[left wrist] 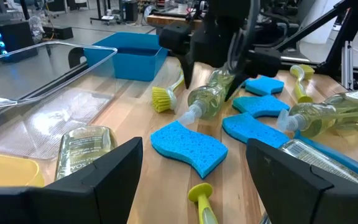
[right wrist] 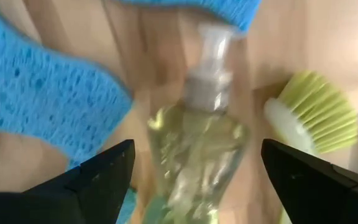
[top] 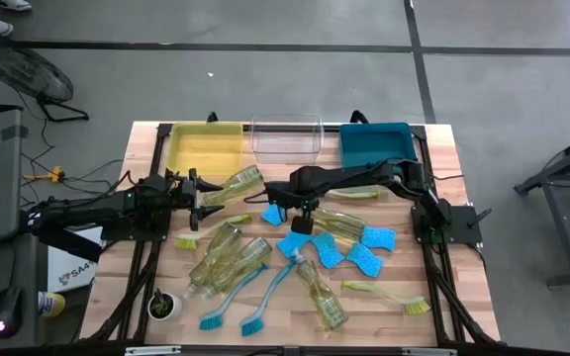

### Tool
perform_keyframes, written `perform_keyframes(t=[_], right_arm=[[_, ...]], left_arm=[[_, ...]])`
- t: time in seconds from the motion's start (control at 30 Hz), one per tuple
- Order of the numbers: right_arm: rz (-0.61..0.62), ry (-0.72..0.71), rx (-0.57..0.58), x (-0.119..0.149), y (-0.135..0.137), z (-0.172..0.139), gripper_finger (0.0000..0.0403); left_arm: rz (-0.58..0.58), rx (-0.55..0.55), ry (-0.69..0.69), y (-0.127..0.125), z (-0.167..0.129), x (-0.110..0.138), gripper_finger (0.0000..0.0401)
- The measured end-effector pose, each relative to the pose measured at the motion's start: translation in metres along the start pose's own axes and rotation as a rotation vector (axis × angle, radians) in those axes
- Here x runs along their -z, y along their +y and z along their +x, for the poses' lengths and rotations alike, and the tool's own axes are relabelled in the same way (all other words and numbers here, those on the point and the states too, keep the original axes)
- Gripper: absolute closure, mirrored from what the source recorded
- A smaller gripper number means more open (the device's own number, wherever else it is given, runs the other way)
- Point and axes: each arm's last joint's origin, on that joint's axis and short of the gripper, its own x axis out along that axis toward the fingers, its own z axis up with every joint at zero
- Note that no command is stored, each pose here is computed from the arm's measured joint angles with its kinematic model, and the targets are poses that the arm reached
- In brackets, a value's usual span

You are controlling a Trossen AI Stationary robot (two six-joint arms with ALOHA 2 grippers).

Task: Pick & Place Kitchen Sink Supplies
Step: Put the dish soap into the blue bin

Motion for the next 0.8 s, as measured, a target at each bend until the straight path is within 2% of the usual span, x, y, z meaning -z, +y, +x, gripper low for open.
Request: perform_keyframes(t=[0.27,0.5,0.8], right_arm=[[0.018,0.013,0.011,0.001,0.001,0.012,0.0059],[0.031,0.010,-0.033,0.003,0.003,0.025,0.0062],[-0.025,0.024,-0.069,0.005,0.004,0.029,0.0069]], left_arm=[[0.000,0.000,0.000,0.000,0.000,0.000,0.0121],[0.000,0.000,0.000,0.000,0.000,0.000,0.0121],[0.000,0.000,0.000,0.000,0.000,0.000,0.0121]])
